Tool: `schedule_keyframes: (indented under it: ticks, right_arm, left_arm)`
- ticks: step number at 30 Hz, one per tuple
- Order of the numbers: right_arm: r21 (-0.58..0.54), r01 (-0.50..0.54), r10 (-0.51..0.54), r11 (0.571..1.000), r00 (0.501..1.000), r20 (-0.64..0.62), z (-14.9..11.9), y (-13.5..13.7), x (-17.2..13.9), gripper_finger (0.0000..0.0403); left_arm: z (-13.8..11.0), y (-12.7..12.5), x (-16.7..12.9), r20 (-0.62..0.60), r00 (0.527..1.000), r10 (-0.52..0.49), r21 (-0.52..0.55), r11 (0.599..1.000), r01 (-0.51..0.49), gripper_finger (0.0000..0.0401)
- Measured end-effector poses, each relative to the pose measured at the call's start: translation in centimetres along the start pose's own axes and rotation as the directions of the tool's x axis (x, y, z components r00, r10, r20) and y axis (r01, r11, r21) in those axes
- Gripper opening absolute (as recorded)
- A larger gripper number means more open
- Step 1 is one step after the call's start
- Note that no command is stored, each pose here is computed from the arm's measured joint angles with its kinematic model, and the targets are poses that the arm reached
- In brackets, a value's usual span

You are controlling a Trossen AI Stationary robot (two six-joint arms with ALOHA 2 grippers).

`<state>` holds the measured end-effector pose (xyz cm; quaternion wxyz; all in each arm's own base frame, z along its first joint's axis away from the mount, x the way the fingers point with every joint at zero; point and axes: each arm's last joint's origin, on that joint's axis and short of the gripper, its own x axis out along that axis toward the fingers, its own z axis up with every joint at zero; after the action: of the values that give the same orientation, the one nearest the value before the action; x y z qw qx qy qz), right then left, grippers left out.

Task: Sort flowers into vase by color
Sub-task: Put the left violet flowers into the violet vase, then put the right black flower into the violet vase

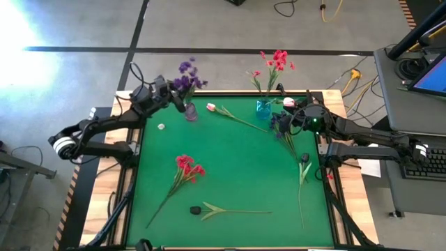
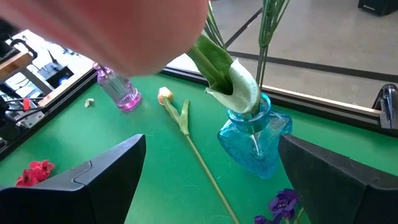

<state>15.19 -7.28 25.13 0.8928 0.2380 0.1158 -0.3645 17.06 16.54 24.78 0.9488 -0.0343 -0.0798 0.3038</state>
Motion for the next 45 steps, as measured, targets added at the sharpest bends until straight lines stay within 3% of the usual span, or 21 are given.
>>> schedule_keyframes:
  ticks: [9,17,22,25,30,33,37,41,45]
  right_arm:
    - [0.029,-0.042,0.042,0.999,0.999,-0.017,0.1,0.2,-0.1,0.0359]
    - [0.111,-0.155,0.166,0.982,0.981,-0.1,0.0,0.6,-0.2,0.0359]
    - [0.205,-0.158,0.207,0.966,0.947,-0.246,-1.1,0.6,0.5,0.0359]
    - [0.27,-0.205,0.294,0.941,0.889,-0.35,-1.7,1.1,1.2,0.0359]
    - [0.358,-0.216,0.389,0.908,0.751,-0.533,-2.3,3.2,2.3,0.0359]
    - [0.314,-0.107,0.305,0.943,0.656,-0.691,-2.7,4.4,1.9,0.0359]
    - [0.158,0.098,0.083,0.983,0.529,-0.844,-2.3,5.7,0.3,0.0359]
    - [0.033,0.218,-0.07,0.975,0.449,-0.891,-1.6,7.1,-2.0,0.0359]
    - [0.031,0.327,-0.107,0.945,0.394,-0.913,-2.1,8.0,-4.2,0.0359]
  left_arm:
    - [0.4,-0.5,-2.5,-0.282,0.959,0.035,0.006,0.999,-0.035,0.0198]
    - [1.9,-1.0,-4.6,-0.542,0.838,0.06,-0.059,0.992,-0.11,0.0202]
    - [2.5,-1.3,-5.3,-0.637,0.768,0.063,-0.111,0.979,-0.173,0.0201]
    - [2.2,-1.8,-5.7,-0.679,0.733,0.044,-0.129,0.976,-0.178,0.0201]
    - [1.9,-3.1,-6.3,-0.683,0.73,-0.017,-0.155,0.98,-0.122,0.0201]
    - [2.0,-4.1,-6.8,-0.668,0.741,-0.064,-0.17,0.983,-0.068,0.0201]
    - [2.4,-5.0,-7.6,-0.64,0.765,-0.073,-0.159,0.986,-0.039,0.0201]
    - [3.0,-5.6,-8.5,-0.604,0.793,-0.084,-0.152,0.988,-0.011,0.0201]
    - [3.2,-5.8,-9.1,-0.575,0.814,-0.079,-0.139,0.99,-0.002,0.0201]
